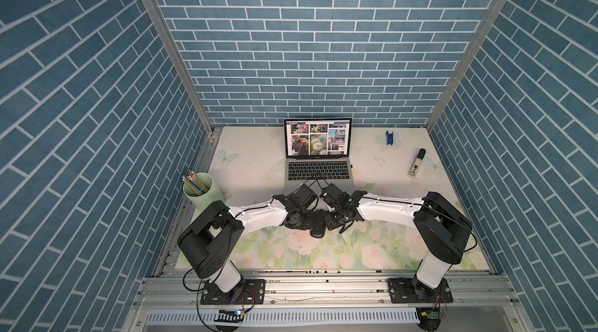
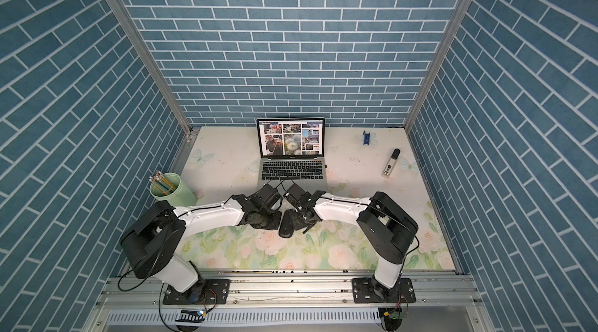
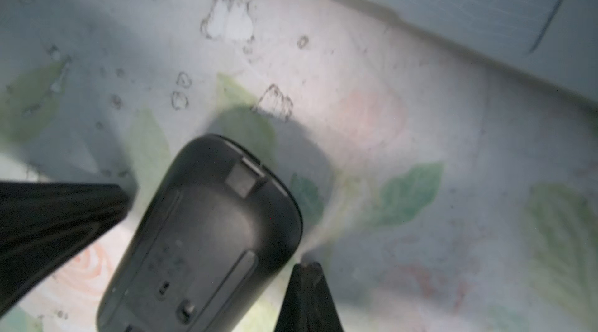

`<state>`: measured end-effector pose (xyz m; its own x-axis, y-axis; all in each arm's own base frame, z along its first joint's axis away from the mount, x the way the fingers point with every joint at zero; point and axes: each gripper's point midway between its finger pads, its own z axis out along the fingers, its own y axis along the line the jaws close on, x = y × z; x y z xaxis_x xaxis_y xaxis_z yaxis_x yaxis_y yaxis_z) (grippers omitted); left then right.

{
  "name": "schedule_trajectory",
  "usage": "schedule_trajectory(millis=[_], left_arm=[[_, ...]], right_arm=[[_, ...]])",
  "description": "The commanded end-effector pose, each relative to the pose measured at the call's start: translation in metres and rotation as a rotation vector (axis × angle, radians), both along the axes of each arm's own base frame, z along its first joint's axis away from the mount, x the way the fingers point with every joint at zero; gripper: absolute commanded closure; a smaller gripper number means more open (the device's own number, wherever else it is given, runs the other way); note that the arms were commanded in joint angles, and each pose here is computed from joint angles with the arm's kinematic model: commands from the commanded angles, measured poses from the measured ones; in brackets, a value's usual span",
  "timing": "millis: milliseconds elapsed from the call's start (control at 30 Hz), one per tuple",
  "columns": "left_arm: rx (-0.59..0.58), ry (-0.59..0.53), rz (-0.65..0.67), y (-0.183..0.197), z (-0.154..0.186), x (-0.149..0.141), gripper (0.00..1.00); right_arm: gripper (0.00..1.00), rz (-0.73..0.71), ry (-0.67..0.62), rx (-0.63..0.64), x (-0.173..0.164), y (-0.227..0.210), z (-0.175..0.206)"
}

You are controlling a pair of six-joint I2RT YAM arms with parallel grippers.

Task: Remove the wireless mouse receiver from the laptop
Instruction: Adjust the mouse at the center of the board.

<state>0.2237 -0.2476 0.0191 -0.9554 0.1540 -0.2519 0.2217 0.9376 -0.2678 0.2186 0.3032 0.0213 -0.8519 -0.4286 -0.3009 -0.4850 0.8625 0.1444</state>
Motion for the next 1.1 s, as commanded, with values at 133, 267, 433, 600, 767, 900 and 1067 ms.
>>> schedule_trajectory(millis=[133,267,433,600,767,900,1067], left_arm=[[-0.030,0.014,0.000,-0.005,0.005,-0.018,1.00],[-0.053,0.009,-0.003,-0.009,0.011,-0.021,1.00],[-0.059,0.000,-0.003,-0.011,0.017,-0.022,1.00],[-0.049,-0.006,-0.015,-0.005,0.028,-0.026,1.00],[0.005,-0.096,-0.029,0.010,0.063,-0.018,1.00],[0.036,-0.193,-0.036,0.007,0.093,0.008,1.00],[0.020,-0.242,-0.067,-0.021,0.098,0.045,1.00]], right_arm=[[1.00,0.026,0.004,0.024,0.018,0.018,-0.012],[1.00,0.030,0.009,0.033,0.021,0.023,-0.014],[1.00,0.033,0.011,0.035,0.023,0.027,-0.016],[1.00,0.009,-0.008,0.030,0.031,0.019,-0.010],[1.00,-0.053,-0.066,0.041,0.051,0.003,0.014],[1.00,-0.072,-0.099,0.058,0.052,-0.005,0.036],[1.00,-0.095,-0.076,0.088,0.028,-0.016,0.040]])
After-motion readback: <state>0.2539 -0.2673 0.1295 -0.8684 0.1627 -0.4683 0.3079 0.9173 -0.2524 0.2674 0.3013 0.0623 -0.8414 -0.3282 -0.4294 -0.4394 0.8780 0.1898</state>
